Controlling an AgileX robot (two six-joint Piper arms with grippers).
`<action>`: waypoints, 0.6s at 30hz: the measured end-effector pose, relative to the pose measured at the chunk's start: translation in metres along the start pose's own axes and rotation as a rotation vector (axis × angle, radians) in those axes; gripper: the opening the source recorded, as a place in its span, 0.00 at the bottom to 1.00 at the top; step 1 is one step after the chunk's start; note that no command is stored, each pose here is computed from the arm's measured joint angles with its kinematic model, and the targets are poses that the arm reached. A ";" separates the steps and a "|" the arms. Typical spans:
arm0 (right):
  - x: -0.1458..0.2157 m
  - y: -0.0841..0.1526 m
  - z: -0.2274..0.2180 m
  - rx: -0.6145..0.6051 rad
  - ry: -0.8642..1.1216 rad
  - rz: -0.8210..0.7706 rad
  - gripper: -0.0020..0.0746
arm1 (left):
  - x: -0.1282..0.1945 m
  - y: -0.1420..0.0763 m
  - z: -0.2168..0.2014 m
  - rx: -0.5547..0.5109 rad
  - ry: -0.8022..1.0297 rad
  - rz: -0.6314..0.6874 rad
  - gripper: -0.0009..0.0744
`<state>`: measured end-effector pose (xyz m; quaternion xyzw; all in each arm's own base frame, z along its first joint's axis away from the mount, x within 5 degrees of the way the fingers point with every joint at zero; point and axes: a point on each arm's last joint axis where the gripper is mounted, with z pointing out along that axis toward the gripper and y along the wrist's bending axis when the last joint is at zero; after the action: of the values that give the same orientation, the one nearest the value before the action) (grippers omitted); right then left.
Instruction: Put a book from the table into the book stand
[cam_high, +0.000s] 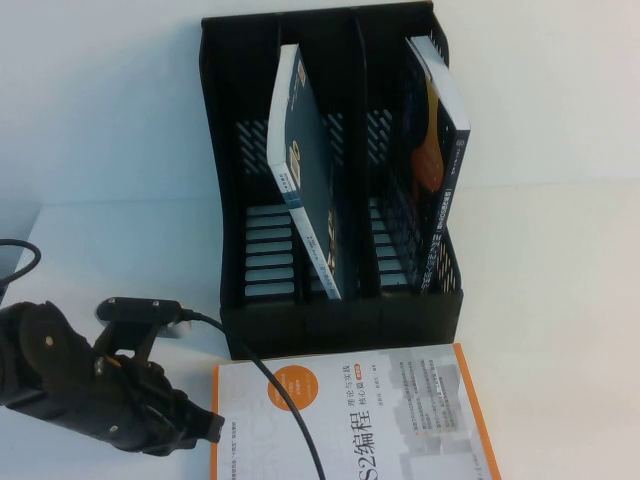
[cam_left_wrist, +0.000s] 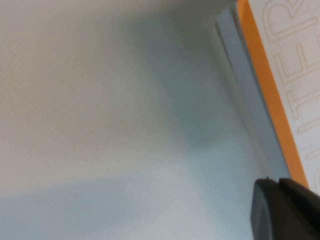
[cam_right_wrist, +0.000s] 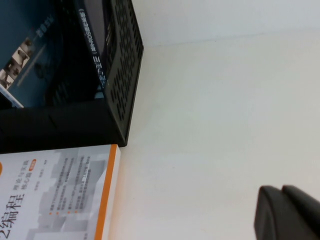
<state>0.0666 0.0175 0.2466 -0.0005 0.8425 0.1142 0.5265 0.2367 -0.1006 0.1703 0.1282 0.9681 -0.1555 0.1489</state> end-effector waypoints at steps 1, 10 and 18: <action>0.000 0.000 0.000 0.000 0.000 0.000 0.02 | 0.000 0.000 0.001 0.000 0.004 -0.001 0.01; -0.001 0.000 0.000 0.001 -0.008 -0.008 0.02 | 0.003 0.003 0.014 0.007 0.076 0.004 0.01; -0.001 0.000 0.000 0.002 -0.009 -0.008 0.02 | 0.004 -0.009 0.021 0.049 0.089 0.070 0.01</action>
<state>0.0670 0.0173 0.2473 -0.0029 0.8402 0.1115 0.5307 0.2350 -0.1154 0.1523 0.1726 0.9646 -0.1679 0.1077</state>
